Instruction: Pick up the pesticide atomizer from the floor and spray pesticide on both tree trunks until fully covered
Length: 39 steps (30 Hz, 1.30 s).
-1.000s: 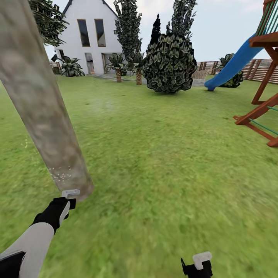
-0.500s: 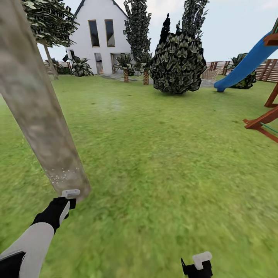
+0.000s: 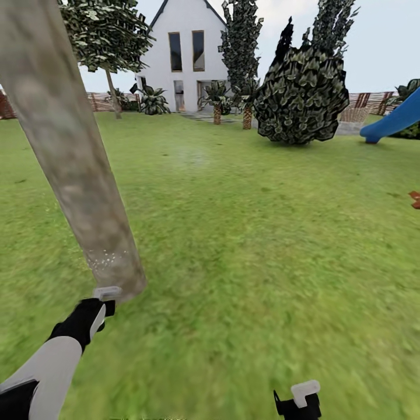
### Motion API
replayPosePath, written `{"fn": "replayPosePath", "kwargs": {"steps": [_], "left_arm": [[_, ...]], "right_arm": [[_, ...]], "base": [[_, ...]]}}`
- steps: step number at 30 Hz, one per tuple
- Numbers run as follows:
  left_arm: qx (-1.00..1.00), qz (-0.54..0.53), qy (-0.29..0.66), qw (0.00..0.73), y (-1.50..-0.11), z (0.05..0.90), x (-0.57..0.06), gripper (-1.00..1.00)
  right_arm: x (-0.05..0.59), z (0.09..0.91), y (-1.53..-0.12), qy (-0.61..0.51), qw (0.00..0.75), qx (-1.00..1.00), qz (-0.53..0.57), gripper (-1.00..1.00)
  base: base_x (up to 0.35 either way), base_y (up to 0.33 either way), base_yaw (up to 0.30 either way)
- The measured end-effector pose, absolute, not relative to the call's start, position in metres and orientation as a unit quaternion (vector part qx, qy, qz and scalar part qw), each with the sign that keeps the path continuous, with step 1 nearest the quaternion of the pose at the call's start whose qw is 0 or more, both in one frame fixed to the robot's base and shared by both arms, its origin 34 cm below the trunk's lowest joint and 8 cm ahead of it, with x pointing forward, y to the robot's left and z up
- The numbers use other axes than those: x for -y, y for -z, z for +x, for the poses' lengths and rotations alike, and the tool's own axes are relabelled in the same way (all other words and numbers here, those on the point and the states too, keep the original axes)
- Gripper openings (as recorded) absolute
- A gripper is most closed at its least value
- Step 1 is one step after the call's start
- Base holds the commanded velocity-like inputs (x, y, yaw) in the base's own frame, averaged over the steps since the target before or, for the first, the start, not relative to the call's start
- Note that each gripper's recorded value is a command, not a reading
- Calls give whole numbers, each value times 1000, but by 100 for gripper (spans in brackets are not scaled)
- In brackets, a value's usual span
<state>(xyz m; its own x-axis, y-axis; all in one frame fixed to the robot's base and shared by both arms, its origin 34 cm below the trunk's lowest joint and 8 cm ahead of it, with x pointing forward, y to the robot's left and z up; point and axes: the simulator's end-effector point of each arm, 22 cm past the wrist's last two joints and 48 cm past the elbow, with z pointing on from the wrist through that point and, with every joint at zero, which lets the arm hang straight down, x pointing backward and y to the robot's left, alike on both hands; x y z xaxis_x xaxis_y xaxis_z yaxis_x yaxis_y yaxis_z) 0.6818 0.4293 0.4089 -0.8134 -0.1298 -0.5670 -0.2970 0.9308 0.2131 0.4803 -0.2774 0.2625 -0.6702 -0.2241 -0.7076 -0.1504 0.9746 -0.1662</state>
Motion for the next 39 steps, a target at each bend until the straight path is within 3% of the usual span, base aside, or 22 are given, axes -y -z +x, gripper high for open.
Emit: {"fn": "replayPosePath", "kwargs": {"steps": [12,16,27,33,39], "left_arm": [[-942,-95,-91,308,-425,708,-409,-100],[-935,-90,-105,326,-446,714,-440,-100],[-932,-17,-20,363,-514,789,-348,-100],[-933,-33,-82,348,-529,777,-437,-100],[-932,-16,-32,361,-538,792,-396,-100]], "right_arm": [[277,480,-262,47,393,-913,-102,100],[277,480,-262,47,393,-913,-102,100],[279,480,-263,48,393,-913,-102,100],[279,481,-263,48,394,-912,-101,100],[278,481,-263,47,394,-912,-102,100]], "base": [[-7,-8,278],[0,0,263],[0,0,10],[0,0,0],[0,0,161]]}}
